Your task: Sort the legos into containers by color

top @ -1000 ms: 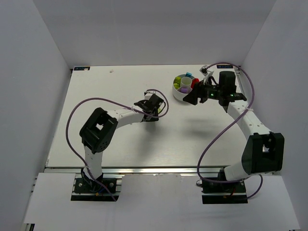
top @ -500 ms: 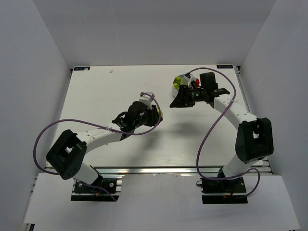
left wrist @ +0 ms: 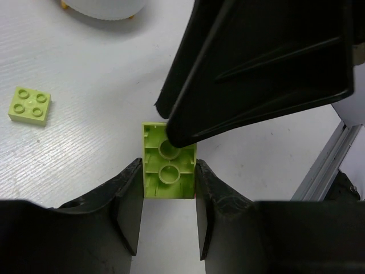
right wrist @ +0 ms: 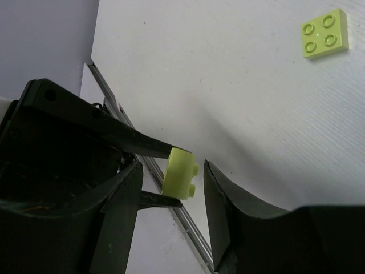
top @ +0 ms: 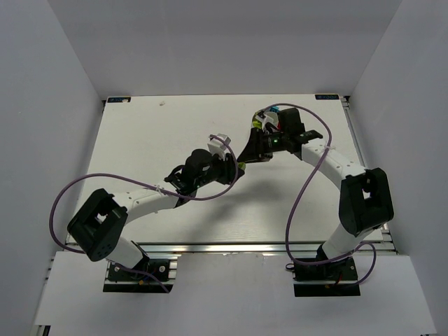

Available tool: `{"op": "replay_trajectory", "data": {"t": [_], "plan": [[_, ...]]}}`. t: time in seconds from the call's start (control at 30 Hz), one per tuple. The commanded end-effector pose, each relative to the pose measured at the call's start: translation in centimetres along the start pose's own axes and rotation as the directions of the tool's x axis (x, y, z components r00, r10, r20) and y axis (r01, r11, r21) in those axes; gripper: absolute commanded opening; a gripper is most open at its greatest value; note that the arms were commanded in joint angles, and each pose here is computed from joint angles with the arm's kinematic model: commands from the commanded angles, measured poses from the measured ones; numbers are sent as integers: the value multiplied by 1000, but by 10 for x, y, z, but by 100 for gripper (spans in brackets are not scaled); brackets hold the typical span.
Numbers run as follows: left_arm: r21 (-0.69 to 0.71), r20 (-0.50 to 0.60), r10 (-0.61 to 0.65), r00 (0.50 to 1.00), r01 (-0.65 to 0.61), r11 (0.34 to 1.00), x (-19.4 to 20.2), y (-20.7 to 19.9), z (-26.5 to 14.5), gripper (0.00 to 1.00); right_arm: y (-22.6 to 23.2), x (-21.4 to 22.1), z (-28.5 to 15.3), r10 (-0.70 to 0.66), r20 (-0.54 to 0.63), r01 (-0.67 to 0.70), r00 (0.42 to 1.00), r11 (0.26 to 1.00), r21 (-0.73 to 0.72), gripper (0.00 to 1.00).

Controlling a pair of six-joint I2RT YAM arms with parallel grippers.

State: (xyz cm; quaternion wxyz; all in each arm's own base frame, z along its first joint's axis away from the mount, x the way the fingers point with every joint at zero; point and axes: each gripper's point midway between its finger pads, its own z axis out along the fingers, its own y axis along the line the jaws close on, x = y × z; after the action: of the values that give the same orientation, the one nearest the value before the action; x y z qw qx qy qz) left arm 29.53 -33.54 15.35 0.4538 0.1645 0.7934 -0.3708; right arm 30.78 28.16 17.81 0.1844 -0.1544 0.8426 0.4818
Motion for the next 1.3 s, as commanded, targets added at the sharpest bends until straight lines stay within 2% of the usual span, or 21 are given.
{"op": "replay_trajectory", "data": {"t": [0.0, 0.2, 0.43, 0.6, 0.67, 0.77, 0.8, 0.87, 1.0, 1.03, 1.1, 1.23, 1.27], "plan": [[73, 61, 38, 997, -43, 996, -22, -23, -3, 14, 6, -1, 6, 7, -2, -7, 1000, 1000, -27, 52], [67, 72, 41, 997, -46, 997, -25, -23, -2, 14, 7, 9, 10, 20, -31, -21, 999, 999, -33, 51], [26, 88, 74, 993, -76, 997, -33, -20, 0, 14, 7, 21, 11, 23, -57, -24, 998, 999, -28, 42], [9, 93, 91, 992, -92, 996, -36, -19, 1, 15, 9, 24, 11, 21, -65, -24, 998, 999, -39, 33], [6, 94, 93, 991, -94, 996, -36, -18, 1, 15, 10, 22, 11, 16, -65, -19, 998, 999, -46, 24], [2, 89, 89, 992, -90, 996, -36, -18, 2, 27, 16, 16, 10, -4, -52, 0, 999, 998, -66, 10], [-5, 92, 83, 992, -83, 997, -38, -17, 1, 42, 18, 13, 9, -18, -43, 15, 999, 997, -71, 7], [-40, 97, 74, 993, -70, 997, -39, -12, -1, 58, 22, 0, 7, -57, -16, 56, 998, 996, -74, 2], [-108, 155, 50, 987, -33, 994, -52, -3, -12, 75, 18, -33, -4, -163, 51, 164, 985, 986, -16, 0], [-125, 157, 43, 987, -23, 992, -49, 1, -14, 82, 13, -39, -5, -195, 61, 195, 979, 981, 4, 0], [-154, 188, 24, 982, 5, 988, -55, 5, -23, 86, 10, -63, -15, -239, 106, 234, 965, 971, 52, 0], [-223, 186, -6, 982, 48, 974, -49, 19, -31, 86, -6, -103, -30, -325, 176, 298, 929, 941, 161, 0], [-254, 164, -17, 986, 59, 965, -42, 25, -33, 88, -16, -114, -35, -363, 194, 318, 911, 920, 228, 0]]}}
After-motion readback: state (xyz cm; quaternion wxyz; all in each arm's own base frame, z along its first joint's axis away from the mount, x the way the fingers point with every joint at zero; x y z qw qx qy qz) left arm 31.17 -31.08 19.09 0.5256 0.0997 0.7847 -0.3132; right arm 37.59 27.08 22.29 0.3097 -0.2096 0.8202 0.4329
